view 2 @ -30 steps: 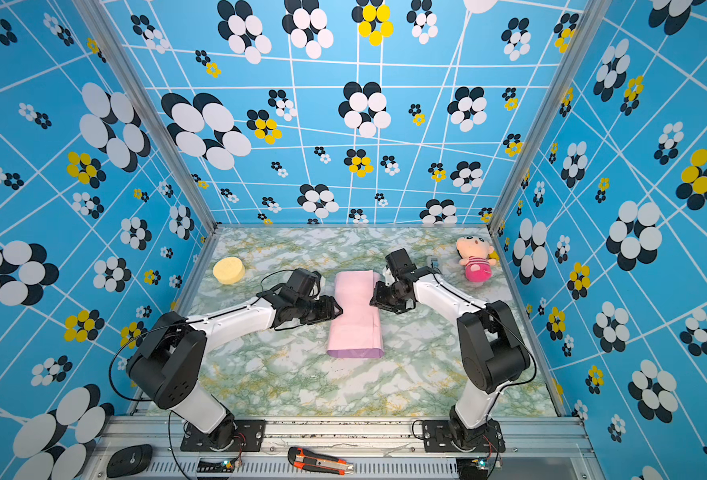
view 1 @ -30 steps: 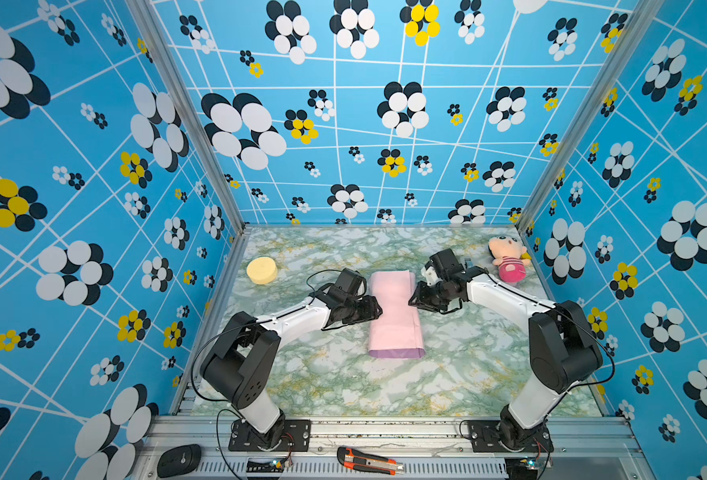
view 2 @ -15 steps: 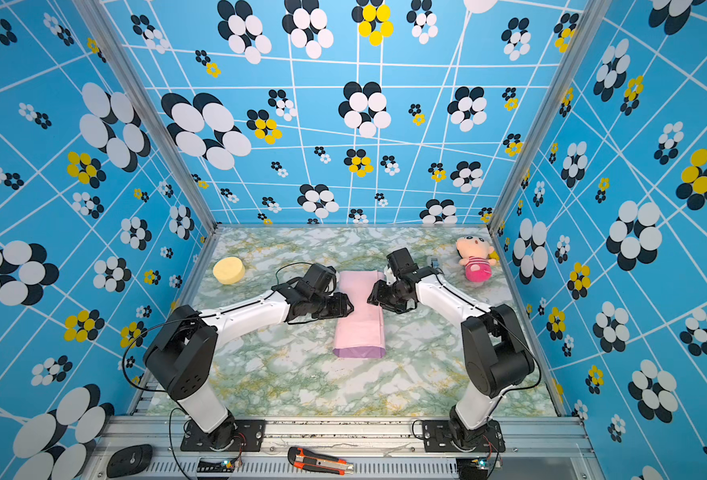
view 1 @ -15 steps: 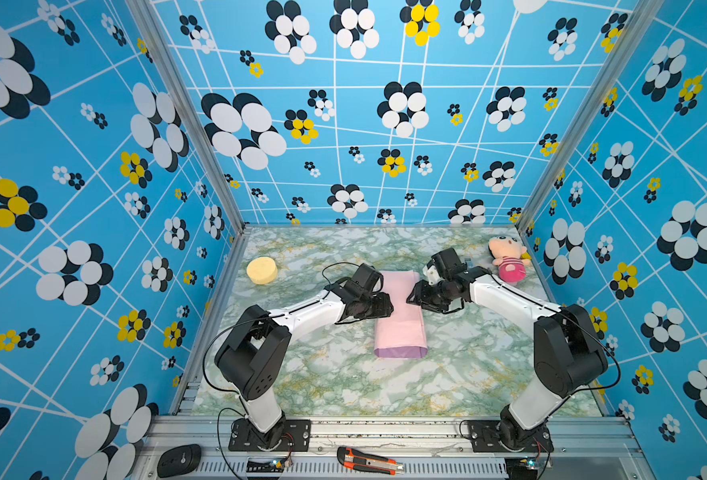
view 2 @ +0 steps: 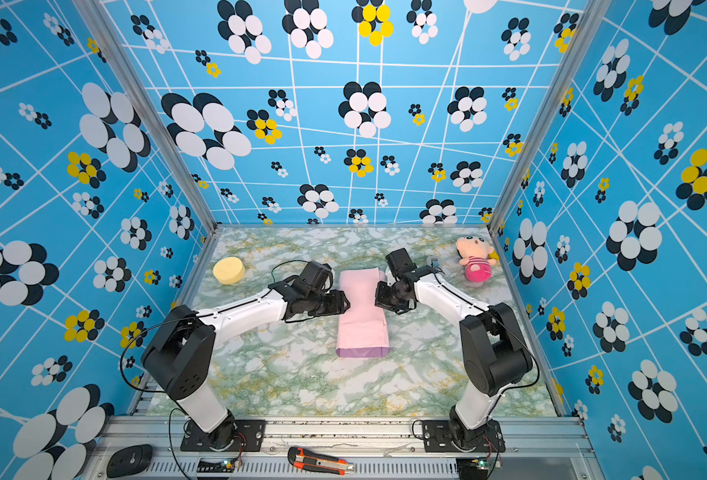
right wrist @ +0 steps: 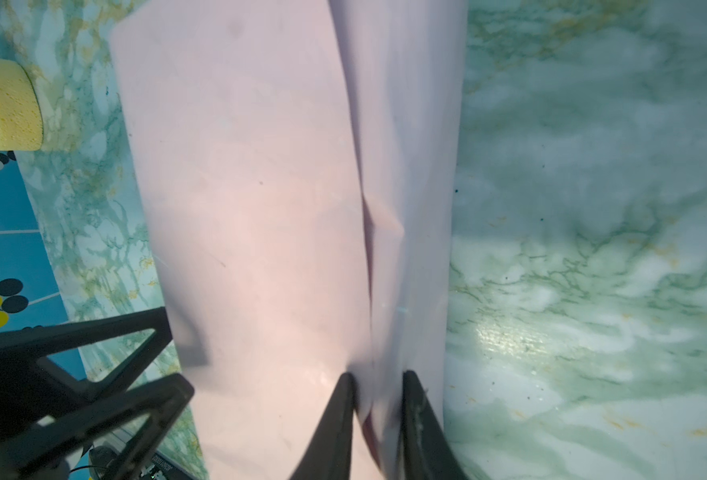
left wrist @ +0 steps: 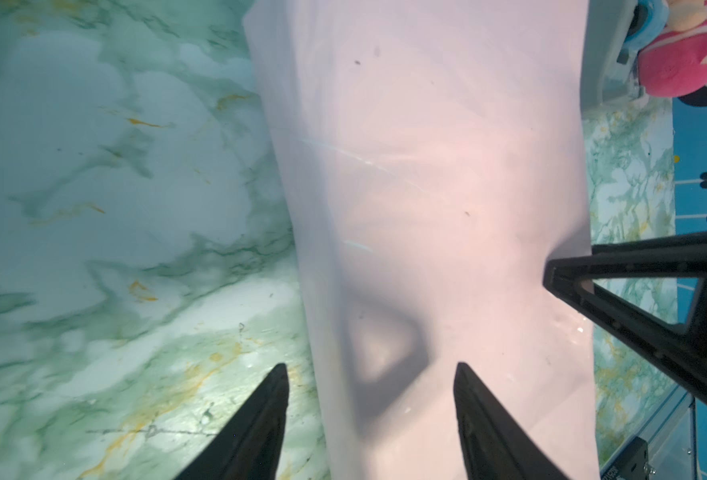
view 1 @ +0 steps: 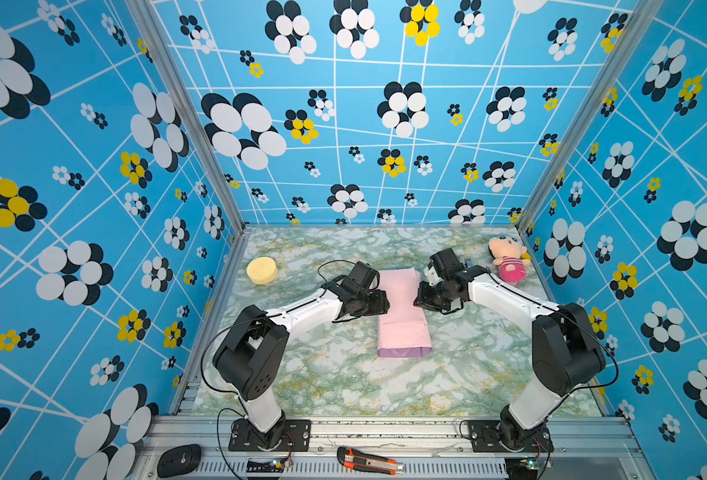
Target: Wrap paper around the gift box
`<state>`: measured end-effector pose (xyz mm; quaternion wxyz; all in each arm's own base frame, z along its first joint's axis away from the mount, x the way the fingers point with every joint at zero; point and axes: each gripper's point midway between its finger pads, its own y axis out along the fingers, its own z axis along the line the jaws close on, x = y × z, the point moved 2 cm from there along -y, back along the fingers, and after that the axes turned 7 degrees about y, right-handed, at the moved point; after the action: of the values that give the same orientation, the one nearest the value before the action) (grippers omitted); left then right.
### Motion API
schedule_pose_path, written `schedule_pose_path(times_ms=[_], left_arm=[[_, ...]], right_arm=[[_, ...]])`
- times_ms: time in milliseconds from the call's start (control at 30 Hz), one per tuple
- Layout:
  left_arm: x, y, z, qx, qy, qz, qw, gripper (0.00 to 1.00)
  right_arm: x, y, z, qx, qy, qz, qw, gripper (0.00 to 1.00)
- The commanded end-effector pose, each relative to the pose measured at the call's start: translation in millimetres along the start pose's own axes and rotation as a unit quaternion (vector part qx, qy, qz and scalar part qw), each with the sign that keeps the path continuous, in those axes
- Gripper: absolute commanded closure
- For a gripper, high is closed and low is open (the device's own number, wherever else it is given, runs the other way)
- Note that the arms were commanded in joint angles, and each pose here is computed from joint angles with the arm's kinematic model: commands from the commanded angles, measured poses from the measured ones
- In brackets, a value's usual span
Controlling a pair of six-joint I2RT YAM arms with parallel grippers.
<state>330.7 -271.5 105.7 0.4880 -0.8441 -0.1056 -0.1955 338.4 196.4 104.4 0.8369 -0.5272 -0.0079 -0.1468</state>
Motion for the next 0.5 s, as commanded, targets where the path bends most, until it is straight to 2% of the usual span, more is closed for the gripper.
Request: schedule_pose_path(times_ms=[0, 133, 367, 467], left_arm=[[5, 0, 0, -0.029, -0.024, -0.015, 0.999, 0.35], [0, 12, -8, -0.048, -0.023, 0.001, 0.999, 0.36], [-9, 18, 9, 0.002, -0.014, 0.011, 1.0, 0.5], [-14, 19, 19, 0.029, -0.006, 0.018, 0.999, 0.54]], right_arm=[[-8, 7, -5, -0.017, 0.006, 0.013, 1.0, 0.79], [-12, 6, 5, -0.002, 0.008, 0.014, 1.0, 0.77], [-17, 6, 20, 0.026, 0.025, 0.011, 0.999, 0.79], [-15, 3, 15, 0.018, 0.026, 0.002, 0.999, 0.73]])
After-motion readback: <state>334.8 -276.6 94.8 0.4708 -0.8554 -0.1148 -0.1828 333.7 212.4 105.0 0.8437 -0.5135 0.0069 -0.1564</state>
